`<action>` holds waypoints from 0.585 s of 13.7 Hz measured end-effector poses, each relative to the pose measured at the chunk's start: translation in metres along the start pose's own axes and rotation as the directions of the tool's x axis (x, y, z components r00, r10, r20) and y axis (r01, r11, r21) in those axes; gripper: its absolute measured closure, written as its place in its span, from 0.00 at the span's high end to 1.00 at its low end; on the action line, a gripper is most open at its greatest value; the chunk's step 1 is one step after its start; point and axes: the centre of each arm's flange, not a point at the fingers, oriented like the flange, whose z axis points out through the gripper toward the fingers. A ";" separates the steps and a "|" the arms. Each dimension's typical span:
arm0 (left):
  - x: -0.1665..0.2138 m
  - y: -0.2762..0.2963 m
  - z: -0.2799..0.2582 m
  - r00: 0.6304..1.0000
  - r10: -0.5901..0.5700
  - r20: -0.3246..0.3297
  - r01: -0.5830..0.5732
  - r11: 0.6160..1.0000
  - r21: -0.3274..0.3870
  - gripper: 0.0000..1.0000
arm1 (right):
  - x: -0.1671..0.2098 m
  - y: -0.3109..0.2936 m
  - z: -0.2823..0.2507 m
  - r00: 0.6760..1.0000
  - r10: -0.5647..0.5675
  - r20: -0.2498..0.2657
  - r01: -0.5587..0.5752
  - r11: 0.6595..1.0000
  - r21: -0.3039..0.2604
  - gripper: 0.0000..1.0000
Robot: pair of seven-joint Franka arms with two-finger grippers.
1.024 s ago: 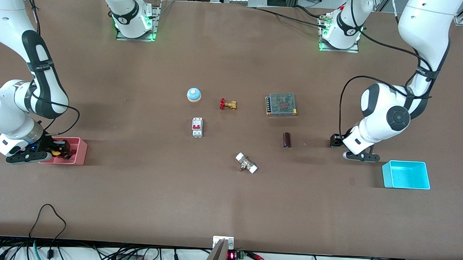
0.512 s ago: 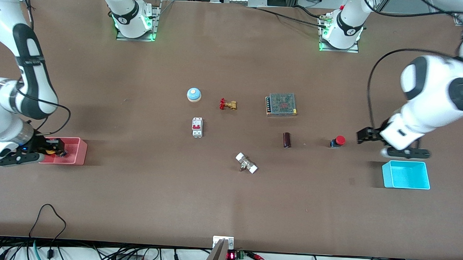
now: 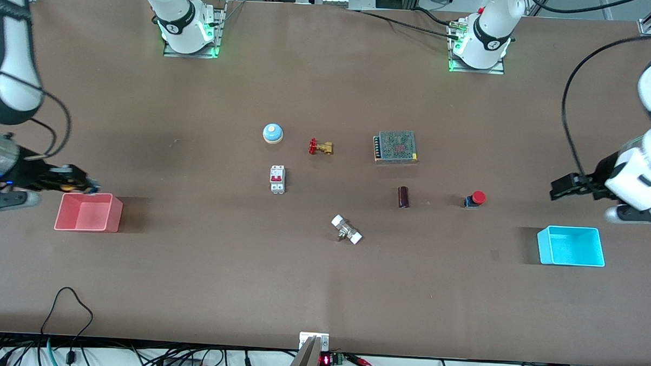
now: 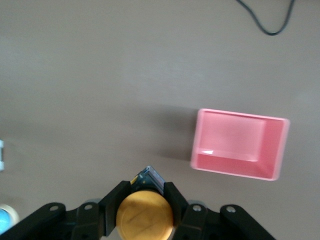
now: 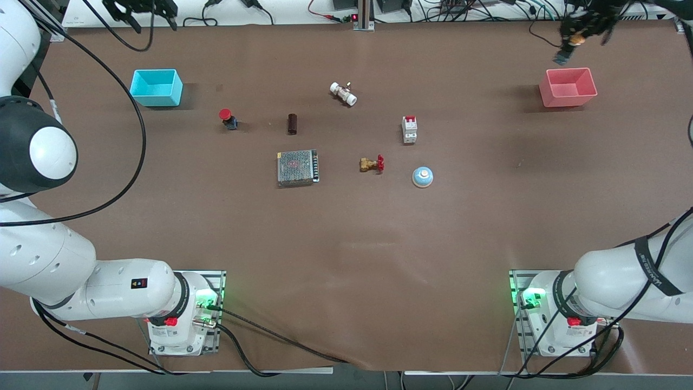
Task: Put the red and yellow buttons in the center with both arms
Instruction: 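Release the red button with the left gripper while the right gripper lifts the yellow button, then carry the yellow button with the right gripper toward the table center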
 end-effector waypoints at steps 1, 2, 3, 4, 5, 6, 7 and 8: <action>-0.002 -0.001 -0.019 1.000 -0.001 0.005 0.001 1.000 0.000 1.00 | 0.006 -0.037 0.011 1.000 0.028 0.005 -0.028 1.000 -0.010 0.37; -0.003 -0.002 -0.034 1.000 -0.003 0.003 0.003 1.000 0.000 1.00 | 0.011 -0.072 0.025 0.999 0.049 0.000 -0.049 0.998 -0.031 0.37; -0.004 -0.006 -0.052 1.000 -0.010 -0.013 0.010 1.000 0.000 1.00 | 0.016 -0.124 0.058 0.997 0.081 -0.006 -0.081 0.995 -0.061 0.37; -0.005 -0.007 -0.055 1.000 -0.012 -0.015 0.012 1.000 0.000 1.00 | 0.017 -0.141 0.074 0.996 0.089 -0.009 -0.090 0.994 -0.067 0.37; -0.006 -0.007 -0.054 1.000 -0.011 -0.009 0.011 1.000 0.000 1.00 | 0.018 -0.154 0.090 0.995 0.094 -0.019 -0.095 0.993 -0.071 0.37; -0.006 -0.007 -0.049 1.000 -0.010 0.002 0.010 1.000 0.000 1.00 | 0.020 -0.165 0.108 0.995 0.092 -0.028 -0.094 0.993 -0.076 0.37; -0.005 -0.007 -0.043 1.000 -0.010 0.011 0.010 1.000 0.001 1.00 | 0.020 -0.173 0.125 0.996 0.084 -0.035 -0.087 0.993 -0.081 0.37; -0.004 -0.007 -0.037 1.000 -0.010 0.013 0.010 1.000 0.001 1.00 | 0.019 -0.177 0.140 0.996 0.076 -0.046 -0.080 0.993 -0.087 0.37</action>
